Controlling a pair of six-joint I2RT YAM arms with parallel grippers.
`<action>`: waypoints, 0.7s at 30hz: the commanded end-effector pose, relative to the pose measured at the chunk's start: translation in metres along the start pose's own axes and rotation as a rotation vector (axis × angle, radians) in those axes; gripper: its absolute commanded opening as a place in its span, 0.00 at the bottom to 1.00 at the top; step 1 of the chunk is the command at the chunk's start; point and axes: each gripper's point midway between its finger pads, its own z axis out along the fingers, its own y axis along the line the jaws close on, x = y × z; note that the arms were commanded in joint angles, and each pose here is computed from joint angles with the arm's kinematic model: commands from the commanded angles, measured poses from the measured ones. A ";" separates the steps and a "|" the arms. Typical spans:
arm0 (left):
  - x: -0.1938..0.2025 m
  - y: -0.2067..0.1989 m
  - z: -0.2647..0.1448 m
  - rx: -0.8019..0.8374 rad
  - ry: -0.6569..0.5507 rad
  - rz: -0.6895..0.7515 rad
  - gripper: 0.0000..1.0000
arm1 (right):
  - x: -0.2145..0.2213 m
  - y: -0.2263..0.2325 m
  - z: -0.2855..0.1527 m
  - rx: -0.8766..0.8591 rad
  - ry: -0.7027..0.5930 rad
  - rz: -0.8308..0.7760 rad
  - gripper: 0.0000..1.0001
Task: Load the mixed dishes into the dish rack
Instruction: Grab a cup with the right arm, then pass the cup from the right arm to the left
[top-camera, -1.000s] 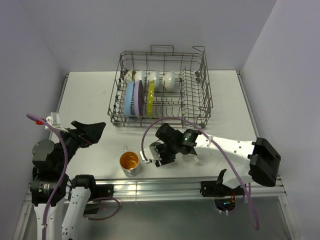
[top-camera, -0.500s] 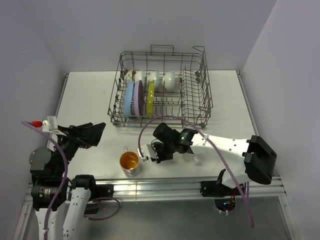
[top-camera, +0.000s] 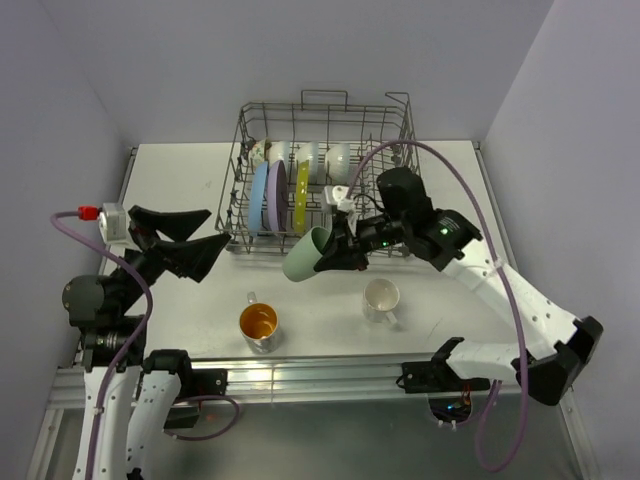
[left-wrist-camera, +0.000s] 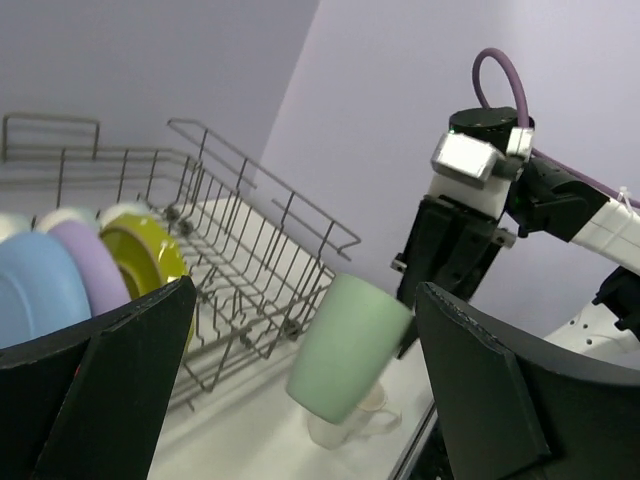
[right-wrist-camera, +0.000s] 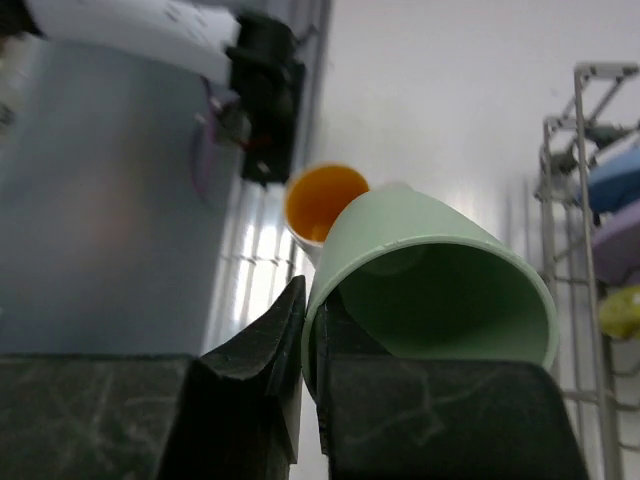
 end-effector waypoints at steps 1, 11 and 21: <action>-0.034 -0.037 0.010 0.187 -0.076 0.134 0.99 | -0.059 0.032 -0.021 -0.107 -0.191 0.083 0.00; -0.056 -0.061 0.041 0.430 -0.173 0.107 0.99 | -0.192 -0.020 -0.078 -0.231 -0.697 0.569 0.00; -0.041 -0.055 0.090 0.474 -0.182 0.320 0.99 | -0.241 -0.021 -0.106 -0.301 -0.841 0.482 0.00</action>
